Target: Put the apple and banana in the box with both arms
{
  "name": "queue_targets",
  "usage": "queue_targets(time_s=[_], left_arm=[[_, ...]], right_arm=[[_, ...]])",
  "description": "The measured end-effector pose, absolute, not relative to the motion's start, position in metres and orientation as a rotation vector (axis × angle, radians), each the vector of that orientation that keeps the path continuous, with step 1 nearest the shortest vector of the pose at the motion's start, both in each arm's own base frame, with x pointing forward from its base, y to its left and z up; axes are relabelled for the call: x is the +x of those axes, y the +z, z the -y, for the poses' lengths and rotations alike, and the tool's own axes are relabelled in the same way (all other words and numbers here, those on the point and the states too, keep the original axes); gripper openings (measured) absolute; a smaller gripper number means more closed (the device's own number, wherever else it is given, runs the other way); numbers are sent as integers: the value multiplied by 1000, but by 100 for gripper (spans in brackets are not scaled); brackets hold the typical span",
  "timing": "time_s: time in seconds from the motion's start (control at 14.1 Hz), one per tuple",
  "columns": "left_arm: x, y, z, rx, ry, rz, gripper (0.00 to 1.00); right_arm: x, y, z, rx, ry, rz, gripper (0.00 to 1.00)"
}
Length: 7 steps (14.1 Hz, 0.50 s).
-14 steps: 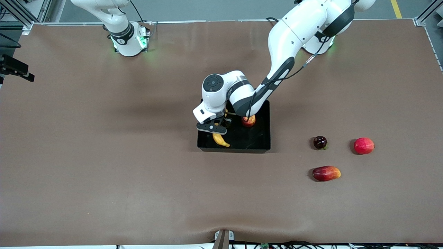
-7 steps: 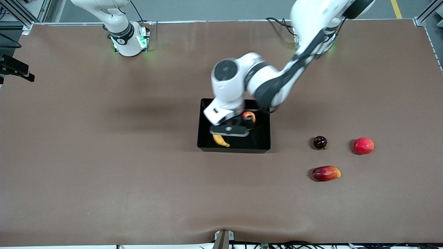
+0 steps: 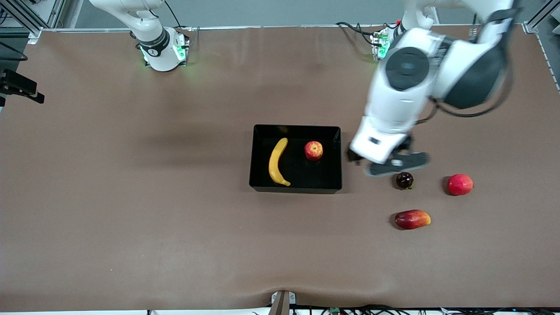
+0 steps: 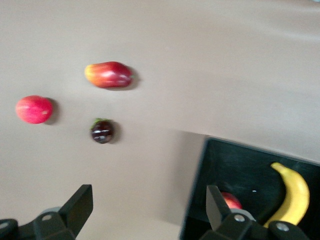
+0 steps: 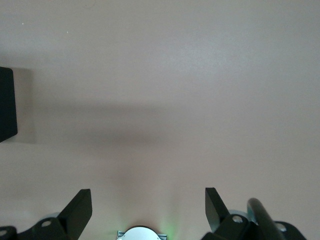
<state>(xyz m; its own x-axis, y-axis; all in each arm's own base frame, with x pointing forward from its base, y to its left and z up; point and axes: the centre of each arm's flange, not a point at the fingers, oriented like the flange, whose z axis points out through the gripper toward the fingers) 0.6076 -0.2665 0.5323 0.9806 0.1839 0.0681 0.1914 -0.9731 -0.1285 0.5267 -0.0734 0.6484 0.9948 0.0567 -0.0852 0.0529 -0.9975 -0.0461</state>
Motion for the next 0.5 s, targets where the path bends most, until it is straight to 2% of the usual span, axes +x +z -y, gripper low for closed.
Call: queue_targets(time_s=[0.28,0.5], left_arm=[[610,571,180,-2991,-1,258,100],[599,600,145,-3013,5,195,100]], right_arm=[[527,648,73,-3094,134,87,100],[527,648,73,-3093,136,87,100]])
